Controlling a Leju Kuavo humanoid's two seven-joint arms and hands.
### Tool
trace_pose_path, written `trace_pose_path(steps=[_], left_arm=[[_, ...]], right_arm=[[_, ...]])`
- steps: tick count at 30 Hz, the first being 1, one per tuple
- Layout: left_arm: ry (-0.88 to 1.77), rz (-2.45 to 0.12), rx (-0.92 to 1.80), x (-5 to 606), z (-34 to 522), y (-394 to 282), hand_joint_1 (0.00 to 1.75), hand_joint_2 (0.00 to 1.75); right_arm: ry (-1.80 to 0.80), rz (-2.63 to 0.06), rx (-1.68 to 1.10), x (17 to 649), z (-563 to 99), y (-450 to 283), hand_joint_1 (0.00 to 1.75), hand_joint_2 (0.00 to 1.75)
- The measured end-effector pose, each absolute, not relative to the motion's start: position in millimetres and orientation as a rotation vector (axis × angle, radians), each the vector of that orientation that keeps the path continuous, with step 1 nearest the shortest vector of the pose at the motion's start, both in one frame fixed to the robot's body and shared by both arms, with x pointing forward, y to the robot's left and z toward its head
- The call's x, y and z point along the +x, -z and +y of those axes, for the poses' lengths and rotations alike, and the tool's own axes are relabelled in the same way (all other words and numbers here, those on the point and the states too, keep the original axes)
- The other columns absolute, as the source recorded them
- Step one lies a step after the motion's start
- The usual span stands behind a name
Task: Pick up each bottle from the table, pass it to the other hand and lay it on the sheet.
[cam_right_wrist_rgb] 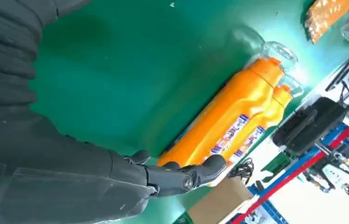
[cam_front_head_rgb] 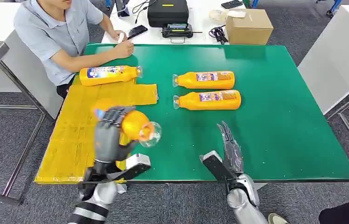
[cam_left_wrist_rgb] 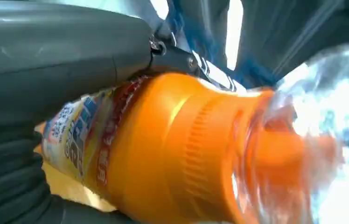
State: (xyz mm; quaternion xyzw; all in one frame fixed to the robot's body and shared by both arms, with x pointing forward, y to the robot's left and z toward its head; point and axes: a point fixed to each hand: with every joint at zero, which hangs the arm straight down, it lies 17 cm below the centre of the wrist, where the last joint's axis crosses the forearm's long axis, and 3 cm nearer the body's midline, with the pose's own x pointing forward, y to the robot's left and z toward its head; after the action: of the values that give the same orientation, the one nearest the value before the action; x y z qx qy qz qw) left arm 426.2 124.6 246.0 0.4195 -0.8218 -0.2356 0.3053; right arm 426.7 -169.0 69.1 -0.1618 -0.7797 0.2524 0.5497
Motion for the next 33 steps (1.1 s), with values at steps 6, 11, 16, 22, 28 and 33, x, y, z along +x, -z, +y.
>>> trace_pose_path(steps=[6,11,16,22,28,33], left_arm=[[0.693,-1.92,1.414,437.7,179.9,-236.6,1.75,1.75],[0.528,-1.601,1.493,464.5,224.5,-209.0,1.75,1.75],[0.917,-1.68,1.451,479.3,165.9,-165.9,1.75,1.75],[1.166,-1.573,1.394,495.2,160.1,-109.8,1.75,1.75],[1.218,-1.524,1.385,498.6,165.6,-88.9,1.75,1.75],[1.238,-1.501,1.383,498.9,167.0,-81.2,1.75,1.75]], right_arm=[[-0.599,-1.86,-0.38,429.2,-168.4,-73.4,0.0,1.75],[-0.605,-1.866,-0.359,429.8,-164.5,-74.9,0.0,1.75],[-0.603,-1.87,-0.345,429.6,-160.7,-75.9,0.0,1.75],[-0.599,-1.868,-0.327,429.6,-157.3,-75.4,0.0,1.75],[-0.6,-1.869,-0.312,429.5,-153.3,-75.5,0.0,1.75],[-0.599,-1.87,-0.31,429.3,-152.2,-75.6,0.0,1.75]])
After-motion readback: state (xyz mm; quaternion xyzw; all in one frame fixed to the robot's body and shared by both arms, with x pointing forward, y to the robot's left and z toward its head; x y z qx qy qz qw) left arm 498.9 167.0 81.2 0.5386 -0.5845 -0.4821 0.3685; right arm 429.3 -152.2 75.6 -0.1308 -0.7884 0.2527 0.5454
